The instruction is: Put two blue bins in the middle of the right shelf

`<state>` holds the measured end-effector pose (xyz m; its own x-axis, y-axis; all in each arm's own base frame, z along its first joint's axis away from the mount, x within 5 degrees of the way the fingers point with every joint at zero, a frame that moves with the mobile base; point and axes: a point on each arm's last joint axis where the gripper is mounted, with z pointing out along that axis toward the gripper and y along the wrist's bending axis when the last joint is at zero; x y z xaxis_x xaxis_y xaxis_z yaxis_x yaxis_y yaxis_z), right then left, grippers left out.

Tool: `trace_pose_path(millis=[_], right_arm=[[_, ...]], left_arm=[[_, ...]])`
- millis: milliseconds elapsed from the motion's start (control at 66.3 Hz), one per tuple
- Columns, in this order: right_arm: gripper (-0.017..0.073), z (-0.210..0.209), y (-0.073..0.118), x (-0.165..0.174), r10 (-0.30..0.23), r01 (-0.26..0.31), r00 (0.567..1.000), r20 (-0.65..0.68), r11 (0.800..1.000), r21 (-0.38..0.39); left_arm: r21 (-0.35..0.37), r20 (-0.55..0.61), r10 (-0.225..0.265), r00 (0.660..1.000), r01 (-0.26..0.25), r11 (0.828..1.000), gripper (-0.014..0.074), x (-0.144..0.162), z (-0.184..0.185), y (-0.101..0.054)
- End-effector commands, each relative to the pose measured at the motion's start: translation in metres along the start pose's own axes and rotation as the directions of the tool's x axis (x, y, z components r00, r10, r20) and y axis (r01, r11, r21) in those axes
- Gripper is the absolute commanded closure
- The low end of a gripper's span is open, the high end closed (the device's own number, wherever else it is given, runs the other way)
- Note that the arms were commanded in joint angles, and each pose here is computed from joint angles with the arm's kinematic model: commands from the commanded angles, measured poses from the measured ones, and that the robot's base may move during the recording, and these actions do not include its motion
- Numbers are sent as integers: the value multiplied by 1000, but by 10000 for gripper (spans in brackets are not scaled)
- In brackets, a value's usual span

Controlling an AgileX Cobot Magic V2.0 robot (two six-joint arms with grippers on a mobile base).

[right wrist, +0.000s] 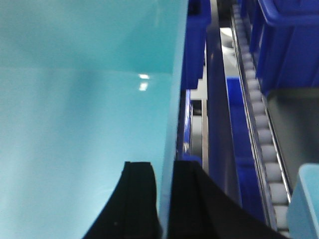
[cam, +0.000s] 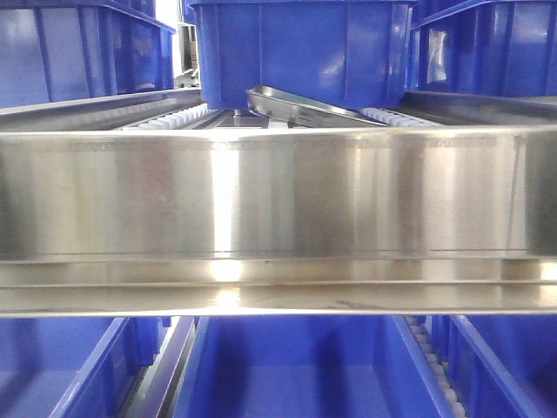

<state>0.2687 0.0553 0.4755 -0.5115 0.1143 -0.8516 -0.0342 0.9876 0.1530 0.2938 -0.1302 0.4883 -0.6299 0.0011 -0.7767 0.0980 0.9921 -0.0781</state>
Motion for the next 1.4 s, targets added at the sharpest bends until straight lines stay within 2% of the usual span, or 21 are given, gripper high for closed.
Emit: trace_pose_path(millis=[0, 271, 347, 422, 664, 1387], right_arm=[[726, -10, -2, -13, -51, 49, 992, 114, 999, 16], [726, -10, -2, -18, -70, 67, 983, 171, 998, 22], [726, -11, -1, -21, -80, 77, 975, 207, 997, 22], [726, -11, -1, -23, -80, 78, 971, 225, 997, 17], [726, -12, 1, -27, -80, 82, 958, 274, 997, 3], [726, -12, 2, -28, -77, 82, 956, 284, 997, -3]], left_arm=[[-11, 61, 6, 998, -5, 1000, 704, -6, -13, 4], [9, 123, 1, 992, -2, 1000, 704, -11, -13, 2], [17, 157, -42, 987, 40, 999, 704, -15, -14, 3], [16, 200, -58, 978, 56, 998, 704, -19, -14, 4], [1, 213, -49, 976, 49, 999, 704, -20, -14, 5], [-2, 221, -45, 974, 47, 999, 704, -21, -14, 6]])
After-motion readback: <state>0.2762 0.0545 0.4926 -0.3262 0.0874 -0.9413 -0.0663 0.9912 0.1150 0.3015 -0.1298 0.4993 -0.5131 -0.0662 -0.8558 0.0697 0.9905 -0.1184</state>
